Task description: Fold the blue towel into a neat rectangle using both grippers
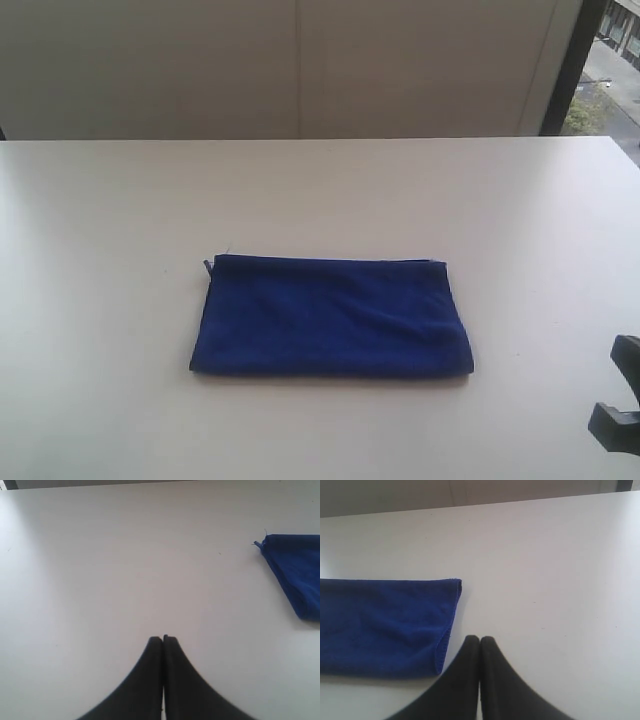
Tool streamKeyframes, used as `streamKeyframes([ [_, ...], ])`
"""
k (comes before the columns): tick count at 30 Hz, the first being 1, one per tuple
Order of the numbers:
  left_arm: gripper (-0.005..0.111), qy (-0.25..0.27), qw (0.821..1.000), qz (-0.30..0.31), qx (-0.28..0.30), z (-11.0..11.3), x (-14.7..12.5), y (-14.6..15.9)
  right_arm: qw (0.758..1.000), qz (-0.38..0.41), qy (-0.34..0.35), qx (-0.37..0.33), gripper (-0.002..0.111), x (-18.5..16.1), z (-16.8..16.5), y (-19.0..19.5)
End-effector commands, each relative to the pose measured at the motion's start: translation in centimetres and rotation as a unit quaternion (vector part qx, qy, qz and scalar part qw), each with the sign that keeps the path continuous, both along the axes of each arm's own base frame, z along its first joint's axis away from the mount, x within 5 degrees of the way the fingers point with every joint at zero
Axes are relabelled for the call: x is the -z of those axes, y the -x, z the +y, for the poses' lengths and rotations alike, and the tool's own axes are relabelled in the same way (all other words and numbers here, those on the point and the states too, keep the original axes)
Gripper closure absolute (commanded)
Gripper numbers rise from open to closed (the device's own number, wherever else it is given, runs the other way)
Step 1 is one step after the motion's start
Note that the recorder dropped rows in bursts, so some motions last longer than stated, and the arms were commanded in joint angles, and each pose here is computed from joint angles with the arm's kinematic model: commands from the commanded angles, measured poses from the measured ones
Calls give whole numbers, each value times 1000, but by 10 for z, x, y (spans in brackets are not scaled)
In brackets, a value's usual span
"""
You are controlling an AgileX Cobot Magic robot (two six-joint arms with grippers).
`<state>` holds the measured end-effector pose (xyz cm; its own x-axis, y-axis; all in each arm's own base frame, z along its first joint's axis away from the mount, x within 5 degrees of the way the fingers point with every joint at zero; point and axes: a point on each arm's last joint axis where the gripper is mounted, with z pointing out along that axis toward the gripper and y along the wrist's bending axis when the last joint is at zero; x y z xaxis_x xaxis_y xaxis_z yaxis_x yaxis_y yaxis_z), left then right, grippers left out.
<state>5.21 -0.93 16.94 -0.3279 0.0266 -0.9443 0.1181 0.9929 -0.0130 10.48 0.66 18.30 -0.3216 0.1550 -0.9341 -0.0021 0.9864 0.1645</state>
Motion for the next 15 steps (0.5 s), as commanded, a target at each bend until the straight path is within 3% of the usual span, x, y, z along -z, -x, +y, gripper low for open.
streamKeyframes([
  [1, 107, 2, 1000, -3, 0, 0, 0, 0, 1000, -8, -1, -4, 108, -1, 1, 3],
  [5, 107, 2, 1000, -3, 0, 0, 0, 0, 999, -49, 14, 3, 108, -9, -3, 14],
  [15, 107, 2, 1000, -3, 0, 0, 0, 0, 994, -2, 27, 104, 108, 3, -16, 45],
])
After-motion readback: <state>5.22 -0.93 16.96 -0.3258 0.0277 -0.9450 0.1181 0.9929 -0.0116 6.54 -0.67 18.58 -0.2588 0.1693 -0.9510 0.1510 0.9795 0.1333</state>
